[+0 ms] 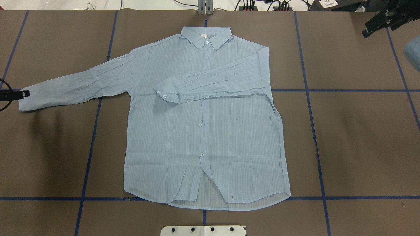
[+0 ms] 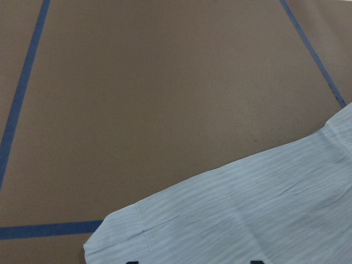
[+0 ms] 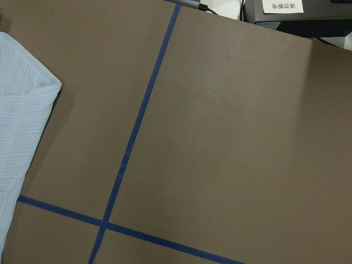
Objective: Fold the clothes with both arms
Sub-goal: 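Release the sleeve and raise the right gripper away from the shirt, then grasp the sleeve cuff nearest the left gripper with the left gripper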
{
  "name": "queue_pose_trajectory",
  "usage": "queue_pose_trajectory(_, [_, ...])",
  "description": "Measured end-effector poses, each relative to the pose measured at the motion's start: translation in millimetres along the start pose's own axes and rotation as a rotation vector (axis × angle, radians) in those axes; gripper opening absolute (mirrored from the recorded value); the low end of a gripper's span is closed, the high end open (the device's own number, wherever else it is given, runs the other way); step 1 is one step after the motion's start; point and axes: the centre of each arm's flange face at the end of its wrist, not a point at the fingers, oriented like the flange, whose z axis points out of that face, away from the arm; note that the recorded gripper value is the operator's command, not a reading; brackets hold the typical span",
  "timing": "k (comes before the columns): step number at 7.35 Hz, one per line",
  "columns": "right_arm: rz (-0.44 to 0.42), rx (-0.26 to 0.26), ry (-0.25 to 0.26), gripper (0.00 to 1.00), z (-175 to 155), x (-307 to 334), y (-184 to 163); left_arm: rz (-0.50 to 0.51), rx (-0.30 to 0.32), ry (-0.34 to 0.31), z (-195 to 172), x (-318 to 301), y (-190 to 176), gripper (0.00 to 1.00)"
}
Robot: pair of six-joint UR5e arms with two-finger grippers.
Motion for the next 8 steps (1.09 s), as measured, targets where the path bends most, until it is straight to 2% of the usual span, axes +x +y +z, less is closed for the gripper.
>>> queue_pose_trajectory(3, [0.01,-0.002,0.003,1.0,1,2,2,0.008,-0.037,-0.015,11,-9,18,0.71])
queue_pose_trajectory(8, [0.015,-0.003,0.003,1.0,1,3,2,0.007,-0.049,-0.031,14,-16,24,0.65])
